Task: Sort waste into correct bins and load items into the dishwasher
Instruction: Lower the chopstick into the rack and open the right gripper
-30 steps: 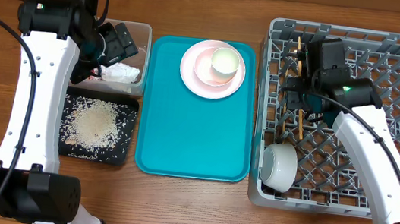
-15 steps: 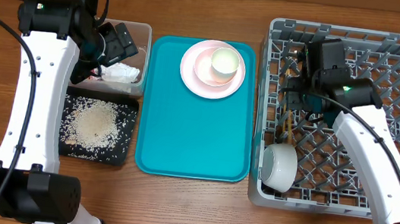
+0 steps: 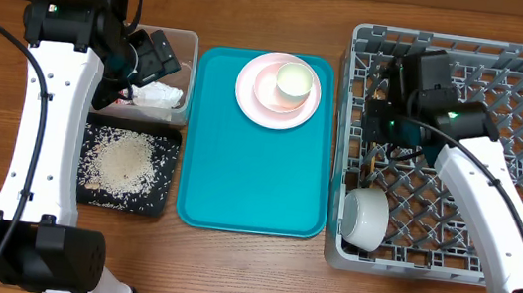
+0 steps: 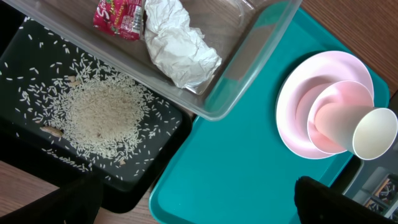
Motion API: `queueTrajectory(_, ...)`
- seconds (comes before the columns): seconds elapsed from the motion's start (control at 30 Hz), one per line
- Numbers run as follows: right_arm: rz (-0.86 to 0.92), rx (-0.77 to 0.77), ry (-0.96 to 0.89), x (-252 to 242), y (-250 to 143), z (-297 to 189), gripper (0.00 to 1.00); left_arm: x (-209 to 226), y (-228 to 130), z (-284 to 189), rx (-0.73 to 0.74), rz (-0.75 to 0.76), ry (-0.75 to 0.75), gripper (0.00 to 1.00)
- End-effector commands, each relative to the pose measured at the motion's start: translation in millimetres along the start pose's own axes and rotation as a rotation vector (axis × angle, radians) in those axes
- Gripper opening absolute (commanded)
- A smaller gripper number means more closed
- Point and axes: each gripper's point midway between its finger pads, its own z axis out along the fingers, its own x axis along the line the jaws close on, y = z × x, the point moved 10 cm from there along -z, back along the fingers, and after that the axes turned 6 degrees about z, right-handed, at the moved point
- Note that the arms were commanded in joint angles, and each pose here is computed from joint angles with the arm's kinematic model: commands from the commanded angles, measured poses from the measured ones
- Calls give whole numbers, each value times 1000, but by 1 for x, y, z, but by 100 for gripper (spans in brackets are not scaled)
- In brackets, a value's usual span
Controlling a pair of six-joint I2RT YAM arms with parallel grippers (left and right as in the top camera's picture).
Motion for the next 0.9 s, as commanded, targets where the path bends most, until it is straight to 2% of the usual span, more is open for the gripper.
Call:
queueTrajectory(0.0, 84, 49, 36, 1, -3, 11, 33, -3, 0, -6, -18, 5, -13, 100)
queueTrajectory(0.13, 156, 94, 18, -1, -6, 24, 33, -3, 0, -6, -18, 5, -13, 100)
queueTrajectory(0.4, 126, 178, 3, 9, -15, 54, 33, -3, 0, -6, -18, 5, -13, 100)
queueTrajectory(0.53, 107, 189, 7, 16, -18, 56, 24, -3, 0, -6, -18, 5, -13, 100)
queueTrajectory(0.87, 91, 225, -1, 21, -25, 56, 22, -3, 0, -6, -18, 5, -13, 100)
